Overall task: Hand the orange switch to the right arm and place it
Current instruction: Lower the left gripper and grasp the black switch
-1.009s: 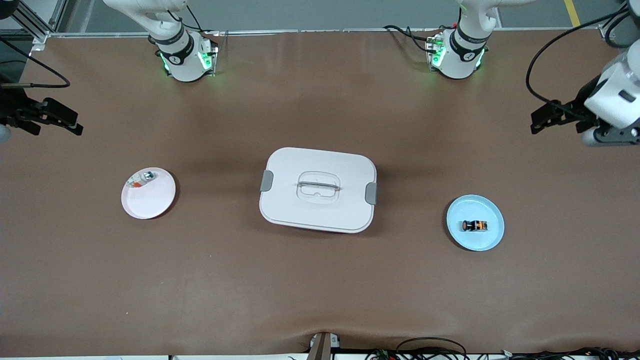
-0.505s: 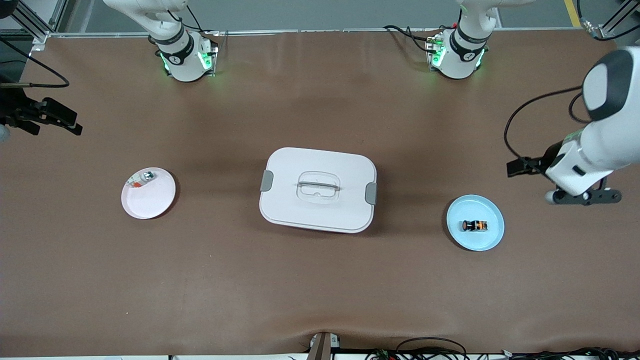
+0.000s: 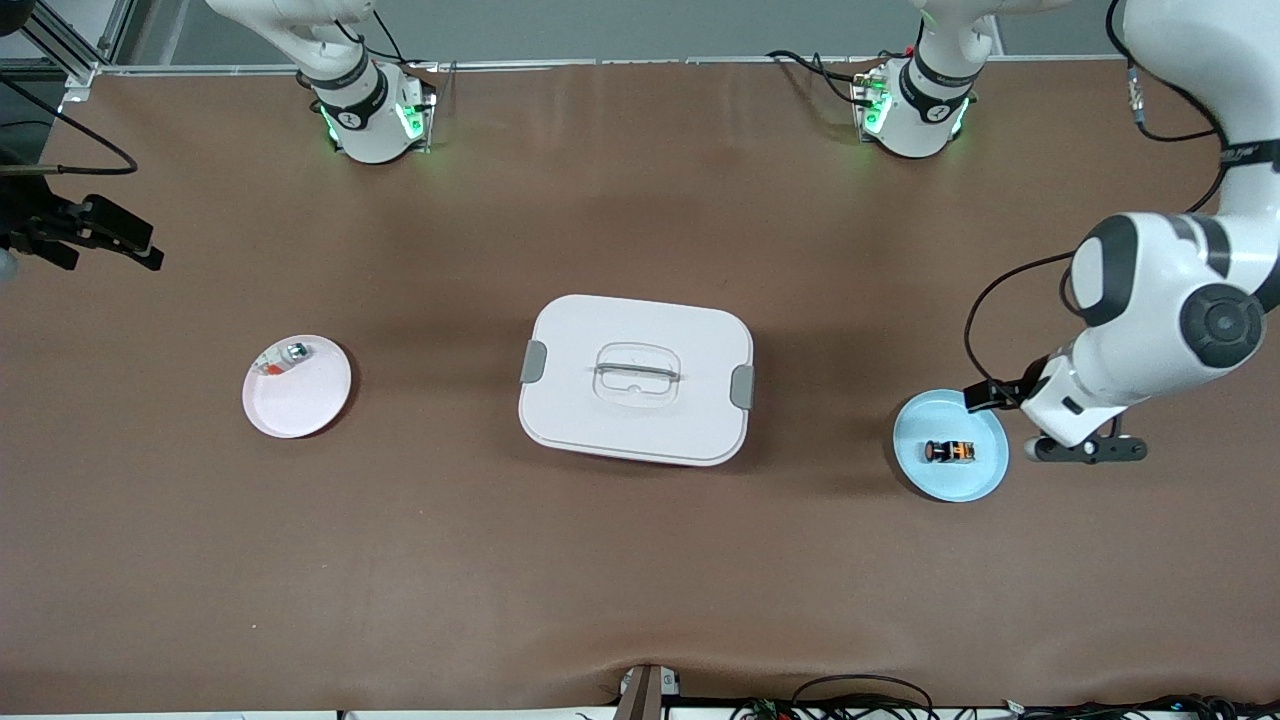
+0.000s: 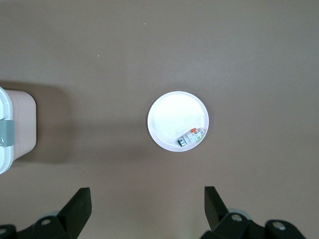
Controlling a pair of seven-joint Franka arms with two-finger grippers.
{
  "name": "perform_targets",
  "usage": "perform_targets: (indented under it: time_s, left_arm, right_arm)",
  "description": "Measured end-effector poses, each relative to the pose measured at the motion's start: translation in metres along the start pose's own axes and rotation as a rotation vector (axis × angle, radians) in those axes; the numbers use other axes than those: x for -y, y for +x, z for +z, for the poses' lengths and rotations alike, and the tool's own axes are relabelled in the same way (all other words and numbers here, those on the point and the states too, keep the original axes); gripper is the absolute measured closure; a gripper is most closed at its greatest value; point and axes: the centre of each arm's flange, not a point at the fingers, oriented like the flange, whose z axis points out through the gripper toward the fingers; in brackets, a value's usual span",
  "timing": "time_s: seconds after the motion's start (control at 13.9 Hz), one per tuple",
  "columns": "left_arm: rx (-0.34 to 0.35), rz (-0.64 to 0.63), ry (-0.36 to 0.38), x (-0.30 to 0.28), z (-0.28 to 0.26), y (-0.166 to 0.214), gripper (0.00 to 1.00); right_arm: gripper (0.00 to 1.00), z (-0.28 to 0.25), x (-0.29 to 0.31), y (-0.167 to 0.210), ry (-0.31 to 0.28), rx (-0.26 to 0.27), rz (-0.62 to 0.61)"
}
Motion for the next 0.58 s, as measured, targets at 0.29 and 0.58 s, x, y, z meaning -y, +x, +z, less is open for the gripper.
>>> perform_targets:
  time_s: [0.29,0.58]
  left_arm:
    - [0.001,0.054,-0.007,0.001,0.046,0.010,0.00]
    - [-0.003,0.067,-0.011,0.003,0.073,0.014,0.00]
  right_arm:
    - [0.00,0.000,-0.002,0.000,0.000,0.001,0.003]
    - [0.00,0.000,-0.002,0.000,0.000,0.002,0.004]
